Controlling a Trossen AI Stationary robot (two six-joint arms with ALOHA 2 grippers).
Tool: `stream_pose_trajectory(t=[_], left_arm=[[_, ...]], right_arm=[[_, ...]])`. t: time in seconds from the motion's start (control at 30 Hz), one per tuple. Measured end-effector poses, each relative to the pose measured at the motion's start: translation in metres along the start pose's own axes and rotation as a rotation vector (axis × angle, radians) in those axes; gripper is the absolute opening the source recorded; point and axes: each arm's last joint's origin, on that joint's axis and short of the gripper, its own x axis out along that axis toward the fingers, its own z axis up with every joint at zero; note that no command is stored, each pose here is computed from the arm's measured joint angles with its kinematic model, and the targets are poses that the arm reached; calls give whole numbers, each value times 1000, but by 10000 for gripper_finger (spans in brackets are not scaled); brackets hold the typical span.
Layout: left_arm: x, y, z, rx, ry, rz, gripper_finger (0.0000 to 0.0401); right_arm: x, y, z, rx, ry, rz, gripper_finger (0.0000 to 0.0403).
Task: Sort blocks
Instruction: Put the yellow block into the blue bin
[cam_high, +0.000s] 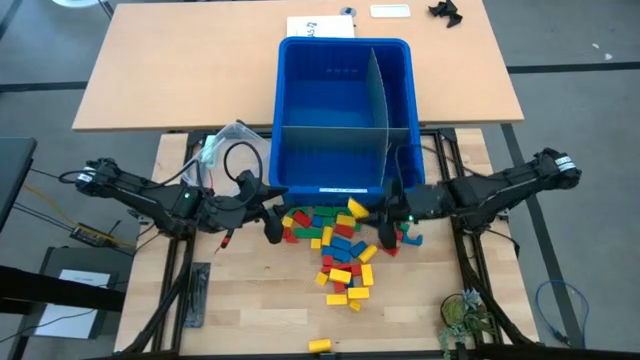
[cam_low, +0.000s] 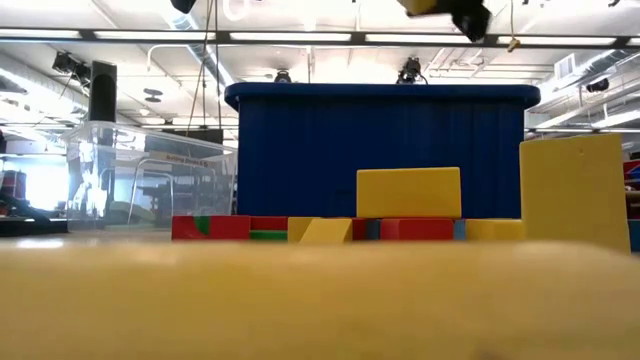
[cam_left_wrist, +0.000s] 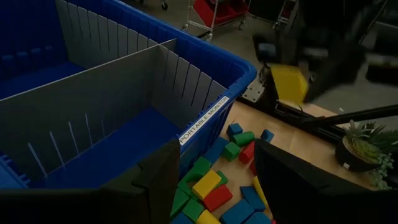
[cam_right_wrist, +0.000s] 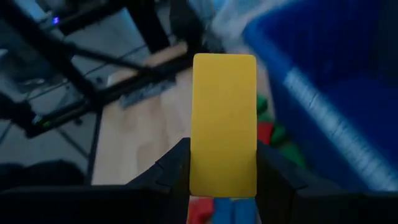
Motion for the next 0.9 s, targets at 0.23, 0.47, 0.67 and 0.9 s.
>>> stream_pose_trajectory(t=[0.23, 0.47, 0.67, 0.9], left_arm=[[0, 0, 0, 0, 0, 0, 214], [0, 0, 0, 0, 0, 0, 214], [0, 0, 0, 0, 0, 0, 214], [0, 0, 0, 0, -1, 0, 214]], right_arm=[[-9, -37, 50, -58, -75, -209, 130], [-22, -104, 85, -100, -124, -506, 130], [-32, -174, 89, -61, -34, -754, 130], [-31, -230, 84, 38, 61, -820, 130]])
